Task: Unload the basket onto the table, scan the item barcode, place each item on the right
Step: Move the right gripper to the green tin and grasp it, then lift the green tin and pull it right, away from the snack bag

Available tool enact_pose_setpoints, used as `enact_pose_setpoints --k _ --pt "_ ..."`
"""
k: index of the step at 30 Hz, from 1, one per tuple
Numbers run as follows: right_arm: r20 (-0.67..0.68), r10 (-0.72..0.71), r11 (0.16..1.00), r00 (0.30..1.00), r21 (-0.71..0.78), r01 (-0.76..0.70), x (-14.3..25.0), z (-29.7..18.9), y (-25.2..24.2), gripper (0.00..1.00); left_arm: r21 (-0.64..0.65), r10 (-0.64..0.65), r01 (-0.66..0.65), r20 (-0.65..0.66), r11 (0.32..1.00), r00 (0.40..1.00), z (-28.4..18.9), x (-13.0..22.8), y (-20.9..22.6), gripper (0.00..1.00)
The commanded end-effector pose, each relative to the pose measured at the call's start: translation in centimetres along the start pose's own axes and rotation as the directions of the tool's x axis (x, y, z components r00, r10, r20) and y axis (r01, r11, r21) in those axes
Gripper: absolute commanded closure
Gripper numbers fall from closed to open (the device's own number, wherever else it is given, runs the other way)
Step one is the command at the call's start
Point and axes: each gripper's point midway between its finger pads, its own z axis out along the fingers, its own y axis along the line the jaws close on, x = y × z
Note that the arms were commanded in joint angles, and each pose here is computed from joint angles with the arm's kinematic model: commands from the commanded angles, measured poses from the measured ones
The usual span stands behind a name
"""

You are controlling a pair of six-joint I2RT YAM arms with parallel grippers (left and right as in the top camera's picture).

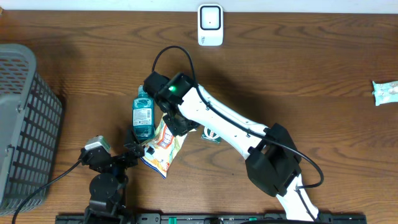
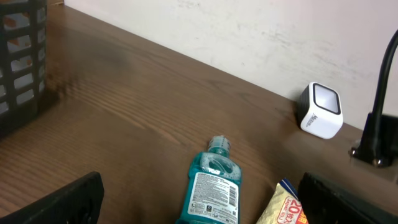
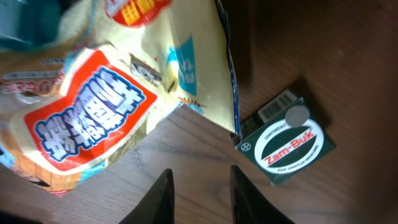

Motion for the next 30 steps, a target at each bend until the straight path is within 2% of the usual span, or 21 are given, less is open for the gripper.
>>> enact_pose_setpoints --k 1,5,16,20,26,30 --pt "-0.023 0.058 0.998 0.998 0.036 -0.057 0.8 1.3 -0.6 0.8 -0.022 0.007 -0.007 -0.033 1.0 0.999 0.2 1.2 0.6 0.02" --pt "-0.03 0.065 0.997 0.997 0.053 -0.064 1.2 3.5 -1.1 0.79 -0.022 0.006 -0.007 -0.033 1.0 0.999 0.2 1.2 0.6 0.02" --pt "0.063 0.102 0.987 0.993 0.119 -0.109 0.1 7.7 -3.0 0.74 -0.022 0.007 -0.007 -0.033 1.0 0.999 0.2 1.2 0.6 0.02" --pt "0.042 0.134 0.981 0.99 0.135 -0.138 0.7 8.2 -3.8 0.77 -0.022 0.006 -0.007 -0.033 1.0 0.999 0.2 1.2 0.6 0.02" --pt "-0.064 0.175 0.966 0.982 0.205 -0.159 3.7 8.0 -5.3 0.85 -0.022 0.006 -0.007 -0.033 1.0 0.999 0.2 1.2 0.6 0.02" --pt "-0.079 0.194 0.918 0.978 0.366 -0.153 5.1 6.9 -8.3 0.87 -0.022 0.007 -0.007 -0.033 1.0 0.999 0.2 1.2 0.6 0.02"
